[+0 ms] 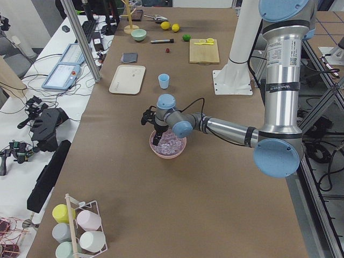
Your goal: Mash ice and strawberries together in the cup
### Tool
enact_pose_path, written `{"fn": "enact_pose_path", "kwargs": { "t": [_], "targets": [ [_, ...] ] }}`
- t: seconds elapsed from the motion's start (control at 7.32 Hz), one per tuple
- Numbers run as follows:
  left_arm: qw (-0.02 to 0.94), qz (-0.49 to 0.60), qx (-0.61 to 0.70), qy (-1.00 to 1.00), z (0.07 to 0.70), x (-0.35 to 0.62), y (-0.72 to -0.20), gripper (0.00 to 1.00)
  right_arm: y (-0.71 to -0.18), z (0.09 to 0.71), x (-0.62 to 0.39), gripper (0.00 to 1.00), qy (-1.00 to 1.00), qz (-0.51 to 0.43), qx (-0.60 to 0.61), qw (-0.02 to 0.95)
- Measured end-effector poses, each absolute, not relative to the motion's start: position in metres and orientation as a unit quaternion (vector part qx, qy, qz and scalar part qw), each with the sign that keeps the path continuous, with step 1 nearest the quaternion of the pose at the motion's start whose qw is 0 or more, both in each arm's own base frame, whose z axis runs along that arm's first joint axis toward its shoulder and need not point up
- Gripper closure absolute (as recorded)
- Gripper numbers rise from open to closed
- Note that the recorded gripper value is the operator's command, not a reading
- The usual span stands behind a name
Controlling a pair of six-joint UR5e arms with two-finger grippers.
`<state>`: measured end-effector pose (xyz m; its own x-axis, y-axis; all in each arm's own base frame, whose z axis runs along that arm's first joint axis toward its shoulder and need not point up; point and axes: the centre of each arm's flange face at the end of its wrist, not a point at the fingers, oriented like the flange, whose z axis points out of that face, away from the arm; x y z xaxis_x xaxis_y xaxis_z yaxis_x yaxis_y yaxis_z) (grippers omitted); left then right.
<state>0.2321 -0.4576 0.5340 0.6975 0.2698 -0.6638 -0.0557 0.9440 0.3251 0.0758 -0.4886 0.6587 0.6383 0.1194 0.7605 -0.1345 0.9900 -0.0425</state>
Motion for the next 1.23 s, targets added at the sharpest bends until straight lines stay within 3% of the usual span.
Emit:
{"fn": "enact_pose_path", "kwargs": {
  "t": [0.14, 0.27, 0.68, 1.23],
  "targets": [
    [0.91, 0.09, 0.141, 0.379, 0.5339, 0.2328, -0.4573, 0.03, -0.4886, 0.6587, 0.076, 0.0, -0.419, 0.07, 0.009, 0.905],
    [0.91, 0.09, 0.141, 0.379, 0.5339, 0.233, -0.4572, 0.1, -0.4887, 0.6586, 0.076, 0.0, -0.419, 0.07, 0.009, 0.905],
    [0.91, 0.09, 0.142, 0.38, 0.5322, 0.2331, -0.4567, 0.45, -0.4893, 0.6578, 0.0758, 0.0, -0.419, 0.07, 0.01, 0.905],
    [0.907, 0.093, 0.145, 0.384, 0.5266, 0.2325, -0.4552, 0.49, -0.49, 0.6578, 0.0757, 0.0, -0.419, 0.07, 0.01, 0.905]
  ]
}}
